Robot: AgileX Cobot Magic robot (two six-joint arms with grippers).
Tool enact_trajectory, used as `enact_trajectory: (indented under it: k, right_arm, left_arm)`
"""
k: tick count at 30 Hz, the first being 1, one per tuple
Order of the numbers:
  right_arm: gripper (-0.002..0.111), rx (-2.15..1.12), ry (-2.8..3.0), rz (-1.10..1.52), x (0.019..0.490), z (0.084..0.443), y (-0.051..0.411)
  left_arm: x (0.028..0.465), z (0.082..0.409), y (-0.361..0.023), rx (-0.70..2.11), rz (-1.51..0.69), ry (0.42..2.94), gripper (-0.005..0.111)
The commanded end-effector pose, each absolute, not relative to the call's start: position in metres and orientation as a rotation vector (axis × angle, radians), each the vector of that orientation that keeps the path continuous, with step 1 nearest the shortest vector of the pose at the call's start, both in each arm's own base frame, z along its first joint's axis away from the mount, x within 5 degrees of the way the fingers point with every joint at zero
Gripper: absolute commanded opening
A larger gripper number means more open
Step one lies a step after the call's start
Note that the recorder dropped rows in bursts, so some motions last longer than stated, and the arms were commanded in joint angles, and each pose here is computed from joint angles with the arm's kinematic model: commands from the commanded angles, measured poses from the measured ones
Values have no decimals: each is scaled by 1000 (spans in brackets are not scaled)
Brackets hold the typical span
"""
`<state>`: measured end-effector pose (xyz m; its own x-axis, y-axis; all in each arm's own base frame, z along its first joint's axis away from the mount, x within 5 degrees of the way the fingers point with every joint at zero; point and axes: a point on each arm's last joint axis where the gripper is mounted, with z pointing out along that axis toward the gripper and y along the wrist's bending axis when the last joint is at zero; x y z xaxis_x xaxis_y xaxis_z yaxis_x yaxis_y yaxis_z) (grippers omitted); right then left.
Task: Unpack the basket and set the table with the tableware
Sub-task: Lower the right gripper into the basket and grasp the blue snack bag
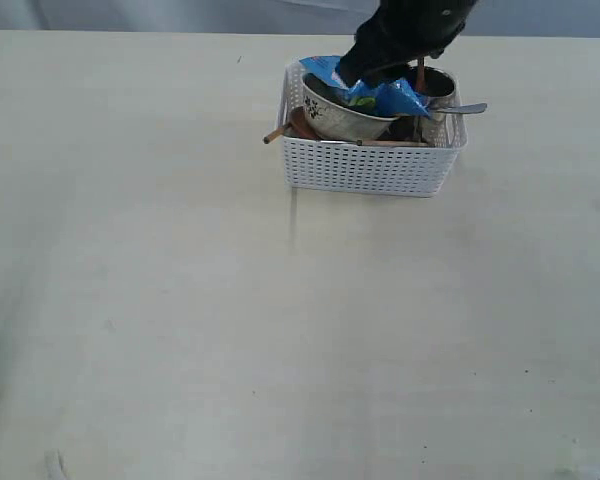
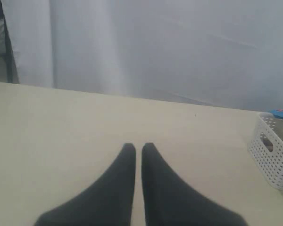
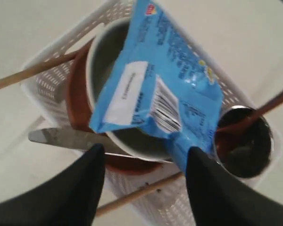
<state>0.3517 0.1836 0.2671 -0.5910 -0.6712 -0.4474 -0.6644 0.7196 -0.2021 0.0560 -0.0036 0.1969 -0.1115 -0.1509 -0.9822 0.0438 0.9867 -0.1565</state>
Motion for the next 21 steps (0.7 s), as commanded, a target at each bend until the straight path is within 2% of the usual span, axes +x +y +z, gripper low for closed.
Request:
enact_trajectory:
  k: [1,14,21]
  right_arm:
    - [54,-1098,2363,-39,354,260,207]
    - [54,-925,2360,-5,378,251,220]
    - [59,-846,2361,-66,387,244,219]
  left_arm:
    - [56,196,-3,-85,-163,1674,5]
    - [56,196,-3,-82,-158,1674,5]
    - [56,196,-3,-82,-158,1674,5]
